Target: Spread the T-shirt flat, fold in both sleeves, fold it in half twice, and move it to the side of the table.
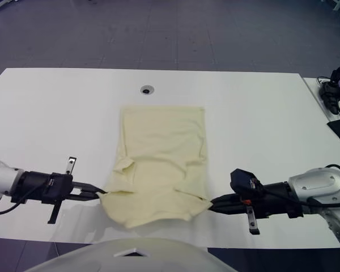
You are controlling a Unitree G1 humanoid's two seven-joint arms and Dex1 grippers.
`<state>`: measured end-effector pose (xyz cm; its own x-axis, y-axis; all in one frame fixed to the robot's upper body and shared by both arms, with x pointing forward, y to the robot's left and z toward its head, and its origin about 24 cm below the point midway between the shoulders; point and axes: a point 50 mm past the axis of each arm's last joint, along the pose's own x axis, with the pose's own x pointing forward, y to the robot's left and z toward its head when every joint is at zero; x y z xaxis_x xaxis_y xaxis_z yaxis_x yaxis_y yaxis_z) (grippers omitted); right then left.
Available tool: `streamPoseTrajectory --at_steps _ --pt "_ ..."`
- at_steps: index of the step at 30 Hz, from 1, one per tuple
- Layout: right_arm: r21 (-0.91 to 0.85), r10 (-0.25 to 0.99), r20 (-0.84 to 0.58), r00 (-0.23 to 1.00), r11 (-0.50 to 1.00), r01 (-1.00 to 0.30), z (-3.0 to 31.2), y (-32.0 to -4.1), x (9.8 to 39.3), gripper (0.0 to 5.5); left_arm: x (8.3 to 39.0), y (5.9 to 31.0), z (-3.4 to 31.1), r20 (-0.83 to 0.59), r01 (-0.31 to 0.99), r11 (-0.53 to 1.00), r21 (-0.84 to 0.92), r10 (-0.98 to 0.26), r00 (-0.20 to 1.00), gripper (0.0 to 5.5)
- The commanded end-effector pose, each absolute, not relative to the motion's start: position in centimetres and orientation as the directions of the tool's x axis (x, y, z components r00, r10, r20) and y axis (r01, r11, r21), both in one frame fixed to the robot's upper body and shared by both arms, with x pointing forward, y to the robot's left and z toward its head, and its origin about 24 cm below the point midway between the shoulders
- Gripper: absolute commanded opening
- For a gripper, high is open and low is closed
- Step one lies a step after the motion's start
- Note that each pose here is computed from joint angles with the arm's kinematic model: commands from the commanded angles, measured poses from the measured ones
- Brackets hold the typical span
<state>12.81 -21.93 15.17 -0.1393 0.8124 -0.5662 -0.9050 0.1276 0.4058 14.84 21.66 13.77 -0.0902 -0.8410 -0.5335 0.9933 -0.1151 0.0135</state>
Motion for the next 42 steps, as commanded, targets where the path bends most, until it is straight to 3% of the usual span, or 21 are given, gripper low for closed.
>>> streamPoseTrajectory --at_steps 1,5,11,19,26,31,39,42 --pt "0.506 0.842 -0.485 -0.237 0.049 -0.861 16.7 -22.0 11.6 0.01 13.1 22.5 15.3 -0.527 0.977 -0.156 -0.144 -0.824 -0.209 0.00" --pt "0.473 0.874 -0.460 -0.156 0.093 -0.876 17.4 -22.9 13.3 0.01 13.6 22.9 16.5 -0.495 0.970 -0.124 -0.211 -0.842 -0.216 0.00" --pt "0.299 0.864 -0.503 0.016 0.192 -0.935 16.3 -23.5 20.6 0.01 20.0 21.6 15.5 -0.454 0.996 -0.022 -0.092 -0.889 -0.061 0.00" --pt "0.127 0.808 -0.555 0.198 0.318 -0.940 12.8 -23.1 28.8 0.01 28.1 20.5 12.3 -0.450 0.988 0.134 -0.083 -0.889 0.082 0.00" --pt "0.078 0.821 -0.494 0.288 0.372 -0.925 12.3 -22.9 31.4 0.01 31.5 20.9 11.2 -0.428 0.968 0.238 -0.082 -0.885 0.181 0.00" --pt "0.063 0.840 -0.400 0.367 0.425 -0.903 13.2 -23.1 32.4 0.01 32.1 21.4 11.2 -0.393 0.960 0.269 -0.076 -0.893 0.219 0.00" --pt "0.064 0.747 -0.522 0.411 0.514 -0.855 9.1 -23.2 32.8 0.01 32.9 20.7 7.3 -0.450 0.925 0.378 -0.046 -0.834 0.318 0.00" --pt "0.120 0.734 -0.500 0.459 0.584 -0.803 8.5 -23.1 33.5 0.00 33.3 20.4 6.4 -0.415 0.888 0.456 -0.066 -0.822 0.391 0.65"
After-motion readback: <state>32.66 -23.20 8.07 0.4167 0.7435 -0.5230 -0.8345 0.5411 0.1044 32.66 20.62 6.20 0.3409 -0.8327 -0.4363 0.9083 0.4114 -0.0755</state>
